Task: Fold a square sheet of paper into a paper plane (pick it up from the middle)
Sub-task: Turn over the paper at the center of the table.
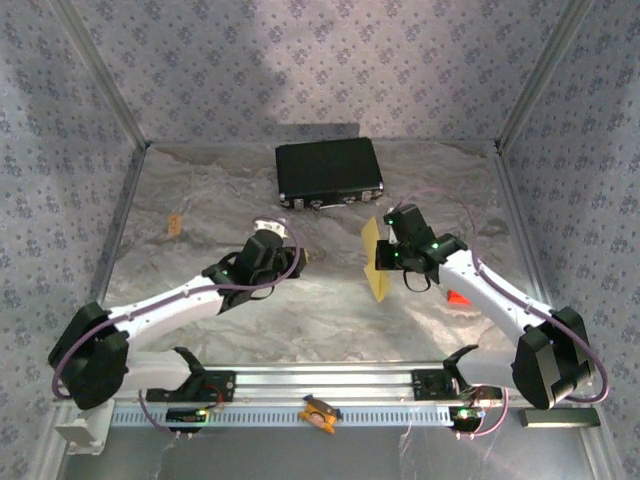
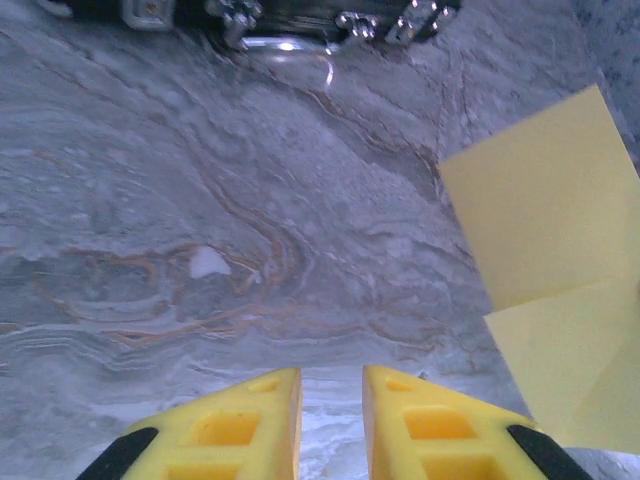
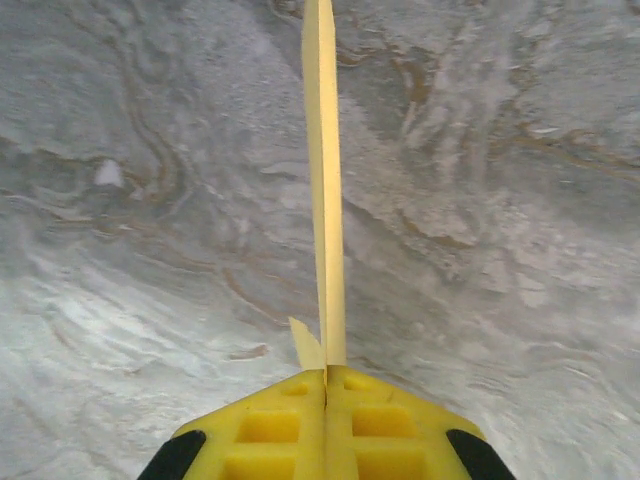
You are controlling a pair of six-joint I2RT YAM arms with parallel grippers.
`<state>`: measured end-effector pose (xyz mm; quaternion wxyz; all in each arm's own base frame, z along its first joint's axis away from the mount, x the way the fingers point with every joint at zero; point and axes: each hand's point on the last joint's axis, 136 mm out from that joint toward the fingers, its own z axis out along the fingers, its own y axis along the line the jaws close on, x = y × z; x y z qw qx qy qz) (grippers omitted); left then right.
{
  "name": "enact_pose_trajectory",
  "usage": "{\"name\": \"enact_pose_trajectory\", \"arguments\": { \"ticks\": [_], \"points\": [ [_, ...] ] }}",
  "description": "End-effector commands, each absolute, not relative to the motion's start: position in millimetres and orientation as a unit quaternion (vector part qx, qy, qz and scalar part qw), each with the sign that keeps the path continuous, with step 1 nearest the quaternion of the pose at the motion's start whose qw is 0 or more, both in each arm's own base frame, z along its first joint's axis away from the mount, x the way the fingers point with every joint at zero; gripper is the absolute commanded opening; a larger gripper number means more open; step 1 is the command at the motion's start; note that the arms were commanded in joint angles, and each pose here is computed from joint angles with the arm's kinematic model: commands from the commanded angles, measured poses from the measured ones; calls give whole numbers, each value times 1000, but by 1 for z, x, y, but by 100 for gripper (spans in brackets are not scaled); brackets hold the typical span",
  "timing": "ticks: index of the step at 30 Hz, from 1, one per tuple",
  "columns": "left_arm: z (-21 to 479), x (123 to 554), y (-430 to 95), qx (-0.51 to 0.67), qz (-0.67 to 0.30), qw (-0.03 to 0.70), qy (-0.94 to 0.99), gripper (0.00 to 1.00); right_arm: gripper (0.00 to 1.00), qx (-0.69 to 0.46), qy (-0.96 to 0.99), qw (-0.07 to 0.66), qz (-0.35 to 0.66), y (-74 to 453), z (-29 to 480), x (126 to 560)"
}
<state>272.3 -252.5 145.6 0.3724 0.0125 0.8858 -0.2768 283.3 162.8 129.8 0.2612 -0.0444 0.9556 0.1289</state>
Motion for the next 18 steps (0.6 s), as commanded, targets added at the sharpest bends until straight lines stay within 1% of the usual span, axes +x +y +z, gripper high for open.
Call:
{"name": "enact_pose_trajectory", "arguments": {
  "ticks": [1,6,10,13,18],
  "points": [
    [148,276,-228,-25,-250,398,882,23,2,-48,965,256,-9,126,131,280],
    [149,274,-208,-51,-234,411,880,24,2,-43,952,283,-108,107,142,281],
    [151,273,-191,-81,-222,427,873,24,2,-70,940,295,-154,115,141,281],
    [153,270,-178,-101,-216,438,867,24,3,-95,942,275,-165,131,126,281],
    [155,262,-155,-130,-198,451,861,26,3,-131,953,233,-144,171,97,280]
  ]
}}
